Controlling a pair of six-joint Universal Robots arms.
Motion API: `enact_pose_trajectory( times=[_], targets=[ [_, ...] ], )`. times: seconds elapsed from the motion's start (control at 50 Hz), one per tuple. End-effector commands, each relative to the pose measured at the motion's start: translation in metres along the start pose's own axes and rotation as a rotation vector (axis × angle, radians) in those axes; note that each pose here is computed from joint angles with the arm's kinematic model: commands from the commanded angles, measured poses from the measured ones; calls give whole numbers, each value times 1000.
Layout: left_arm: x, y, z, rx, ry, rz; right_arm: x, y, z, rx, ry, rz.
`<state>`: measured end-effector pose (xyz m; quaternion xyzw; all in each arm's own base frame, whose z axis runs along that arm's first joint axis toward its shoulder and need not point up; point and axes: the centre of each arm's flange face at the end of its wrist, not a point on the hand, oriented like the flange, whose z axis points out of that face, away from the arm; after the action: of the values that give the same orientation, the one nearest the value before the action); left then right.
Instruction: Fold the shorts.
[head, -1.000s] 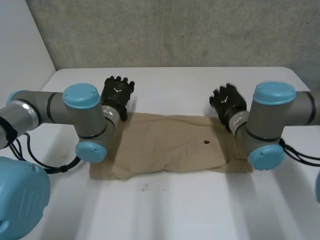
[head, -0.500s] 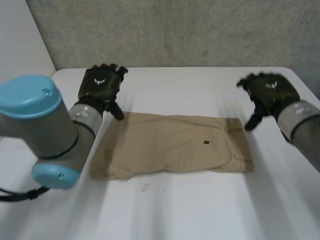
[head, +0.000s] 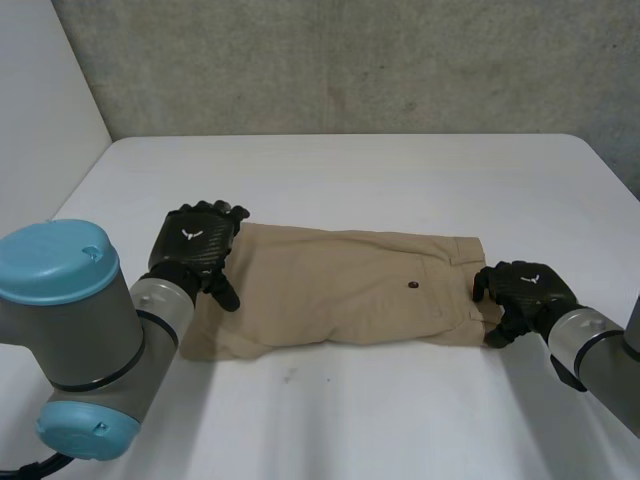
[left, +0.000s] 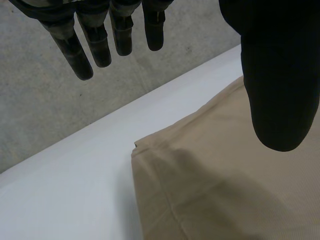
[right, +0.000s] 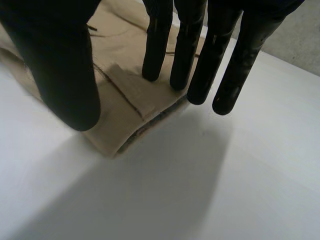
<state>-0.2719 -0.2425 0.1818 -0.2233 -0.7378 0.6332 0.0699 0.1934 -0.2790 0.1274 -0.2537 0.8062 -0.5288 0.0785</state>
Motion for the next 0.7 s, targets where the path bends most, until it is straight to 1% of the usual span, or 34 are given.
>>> enact_pose_trajectory(
  times=[0.02,0.1,0.24,0.26,0.34,0.4,0.46,0.48,0.5,0.56,0.58,0.64,0.66,0.7],
  targets=[
    [0,0,0,1,-5,0,6,-4,9,29,21,-14],
    [0,1,-1,-5,-12,1,21,-9,7,39,72,-6],
    [-3,0,-4,-7,-24,0,71,-27,-8,58,208,-16],
    [-3,0,-4,-8,-27,0,86,-28,-10,45,241,-25],
    [-6,0,-3,-9,-33,-2,111,-31,-17,-17,292,-89],
    [-8,0,-2,-10,-39,-3,115,-36,-20,-50,291,-138],
    [-8,0,-2,-10,-39,-3,103,-49,-20,-44,241,-183],
    [-8,0,-2,-10,-41,-3,95,-56,-19,-27,222,-198],
    [-8,0,-2,-10,-41,-3,80,-70,-18,22,188,-225],
    [-8,-1,-2,-8,-39,-3,56,-88,-17,84,134,-249],
    [-7,-1,-3,-8,-38,-2,40,-98,-19,125,98,-261],
    [-8,-3,-4,-2,-39,-3,9,-115,-25,195,27,-289],
    [-8,-4,-5,1,-39,-3,-17,-123,-30,240,-39,-316],
    [-8,-6,-6,7,-40,-4,-46,-128,-35,285,-113,-347]
  ],
)
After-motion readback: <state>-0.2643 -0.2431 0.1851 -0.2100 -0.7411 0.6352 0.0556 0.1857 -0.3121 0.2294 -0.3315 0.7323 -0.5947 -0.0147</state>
